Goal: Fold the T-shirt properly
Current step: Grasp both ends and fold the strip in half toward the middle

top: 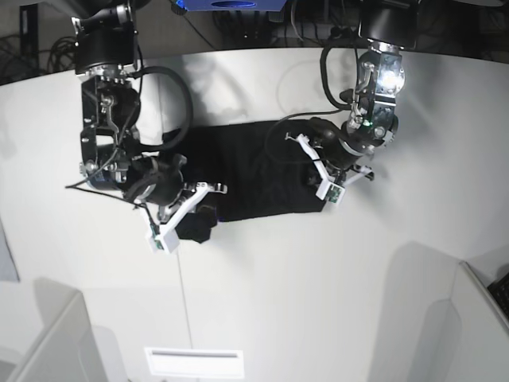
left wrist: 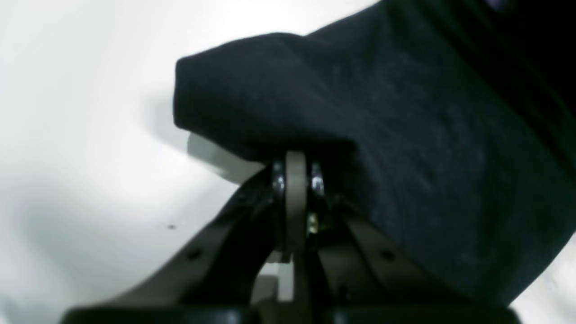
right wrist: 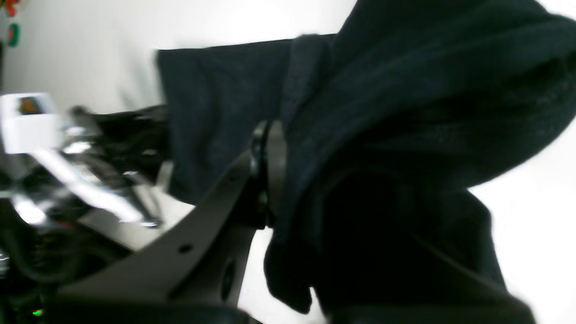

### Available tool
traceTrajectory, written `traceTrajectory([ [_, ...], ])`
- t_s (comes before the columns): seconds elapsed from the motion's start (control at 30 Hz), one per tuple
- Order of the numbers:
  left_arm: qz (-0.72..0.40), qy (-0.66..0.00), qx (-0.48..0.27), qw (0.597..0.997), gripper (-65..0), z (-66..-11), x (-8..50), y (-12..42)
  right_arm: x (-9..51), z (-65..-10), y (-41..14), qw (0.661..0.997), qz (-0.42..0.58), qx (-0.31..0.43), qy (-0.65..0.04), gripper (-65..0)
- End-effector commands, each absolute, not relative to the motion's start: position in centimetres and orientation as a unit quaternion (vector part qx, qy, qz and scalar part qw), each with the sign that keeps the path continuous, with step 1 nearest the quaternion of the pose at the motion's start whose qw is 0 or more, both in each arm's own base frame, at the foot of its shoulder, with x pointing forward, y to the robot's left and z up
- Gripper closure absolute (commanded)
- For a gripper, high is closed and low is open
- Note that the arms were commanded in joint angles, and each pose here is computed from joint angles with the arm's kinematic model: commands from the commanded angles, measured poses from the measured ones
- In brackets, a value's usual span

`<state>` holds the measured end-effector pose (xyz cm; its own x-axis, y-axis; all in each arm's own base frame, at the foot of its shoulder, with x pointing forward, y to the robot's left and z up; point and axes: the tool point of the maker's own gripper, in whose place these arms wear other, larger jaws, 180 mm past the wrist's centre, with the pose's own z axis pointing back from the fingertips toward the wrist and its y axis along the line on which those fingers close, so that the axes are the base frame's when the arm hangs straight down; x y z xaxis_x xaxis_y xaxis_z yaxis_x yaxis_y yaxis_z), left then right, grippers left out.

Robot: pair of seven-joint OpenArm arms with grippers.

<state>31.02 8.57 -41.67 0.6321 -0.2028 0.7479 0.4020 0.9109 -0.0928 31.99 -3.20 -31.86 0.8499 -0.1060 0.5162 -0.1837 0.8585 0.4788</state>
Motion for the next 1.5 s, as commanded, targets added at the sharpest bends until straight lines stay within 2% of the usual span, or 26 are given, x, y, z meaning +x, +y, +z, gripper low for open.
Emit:
traceTrajectory([
  [0.0, -0.169, -0.416, -0.133, 0.883, 0.0, -40.3, 32.2, 8.3, 32.9, -30.0, -2.8, 0.912, 0.027, 0.275, -0.303, 0.0],
  [0.33, -0.164, -0.418, -0.131, 0.884, 0.0, -40.3, 32.2, 8.5, 32.8, -29.3, 0.6, 0.900, 0.020, 0.311, -0.305, 0.0],
  [0.7, -0.165, -0.415, -0.132, 0.885, 0.0, -40.4, 31.9, 8.5, 31.7, -31.6, 3.1, 0.909, 0.044, 0.314, -0.271, 0.0],
  [1.47, -0.163, -0.408, -0.132, 0.889, 0.0, -41.0, 31.0, 8.6, 32.2, -35.9, 5.7, 0.931, -0.003, 0.299, -0.211, 0.0],
])
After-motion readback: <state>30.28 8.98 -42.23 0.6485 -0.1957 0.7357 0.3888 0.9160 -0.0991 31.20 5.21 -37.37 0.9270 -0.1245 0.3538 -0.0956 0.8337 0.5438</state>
